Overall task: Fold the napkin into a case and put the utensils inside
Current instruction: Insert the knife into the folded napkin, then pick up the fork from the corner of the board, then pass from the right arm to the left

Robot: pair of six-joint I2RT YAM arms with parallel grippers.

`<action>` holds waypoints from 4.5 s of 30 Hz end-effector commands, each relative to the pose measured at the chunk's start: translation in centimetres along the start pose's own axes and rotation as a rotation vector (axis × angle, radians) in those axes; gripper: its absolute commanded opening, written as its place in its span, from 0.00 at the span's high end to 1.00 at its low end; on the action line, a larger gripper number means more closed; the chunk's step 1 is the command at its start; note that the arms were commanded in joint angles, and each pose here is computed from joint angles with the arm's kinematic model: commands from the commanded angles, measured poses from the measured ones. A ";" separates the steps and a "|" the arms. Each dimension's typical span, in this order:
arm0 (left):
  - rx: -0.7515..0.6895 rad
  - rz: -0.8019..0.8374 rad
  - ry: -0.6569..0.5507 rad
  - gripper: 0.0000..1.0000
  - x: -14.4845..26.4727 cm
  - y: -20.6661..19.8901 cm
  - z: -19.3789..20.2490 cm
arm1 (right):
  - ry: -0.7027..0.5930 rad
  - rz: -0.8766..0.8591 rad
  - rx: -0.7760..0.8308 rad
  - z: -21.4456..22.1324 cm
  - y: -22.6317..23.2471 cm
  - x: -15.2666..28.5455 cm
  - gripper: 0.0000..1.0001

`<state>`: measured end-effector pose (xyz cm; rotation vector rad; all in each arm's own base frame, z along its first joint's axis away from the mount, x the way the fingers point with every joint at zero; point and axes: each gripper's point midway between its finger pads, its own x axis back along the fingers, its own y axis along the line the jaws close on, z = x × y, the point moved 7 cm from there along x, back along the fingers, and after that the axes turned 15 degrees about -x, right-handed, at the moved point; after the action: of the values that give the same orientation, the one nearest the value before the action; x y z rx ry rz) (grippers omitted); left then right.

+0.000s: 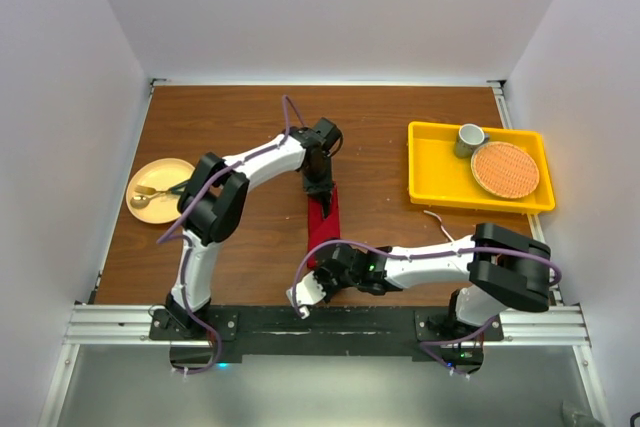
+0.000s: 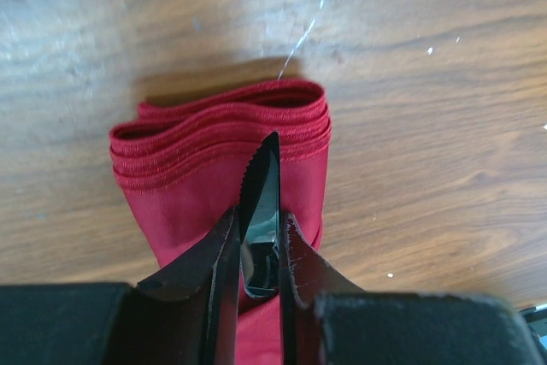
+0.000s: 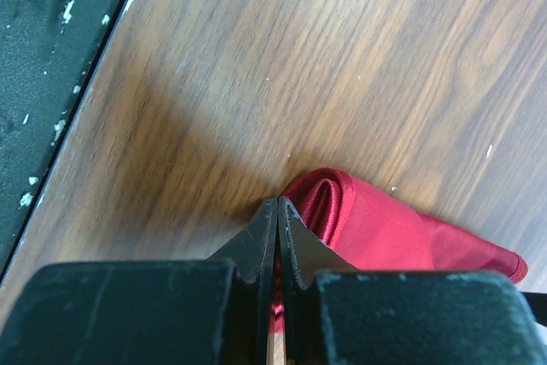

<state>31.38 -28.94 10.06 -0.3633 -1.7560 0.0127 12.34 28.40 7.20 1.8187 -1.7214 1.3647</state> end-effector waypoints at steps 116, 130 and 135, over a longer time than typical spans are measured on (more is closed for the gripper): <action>-0.285 0.143 -1.005 0.13 24.4 11.1 -9.6 | 0.068 0.279 -1.255 16.6 -7.6 22.1 1.00; -0.379 0.440 -0.996 0.27 24.0 3.4 -4.8 | -0.666 0.233 -1.495 1.7 -23.3 20.4 1.00; -0.361 0.505 -0.947 0.30 23.4 1.5 -4.7 | -0.798 0.136 -1.536 -1.0 -23.9 20.3 1.00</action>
<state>31.94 -21.66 31.05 -1.1586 -2.5237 0.1926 30.12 20.25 27.07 1.0073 -2.1379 -0.5909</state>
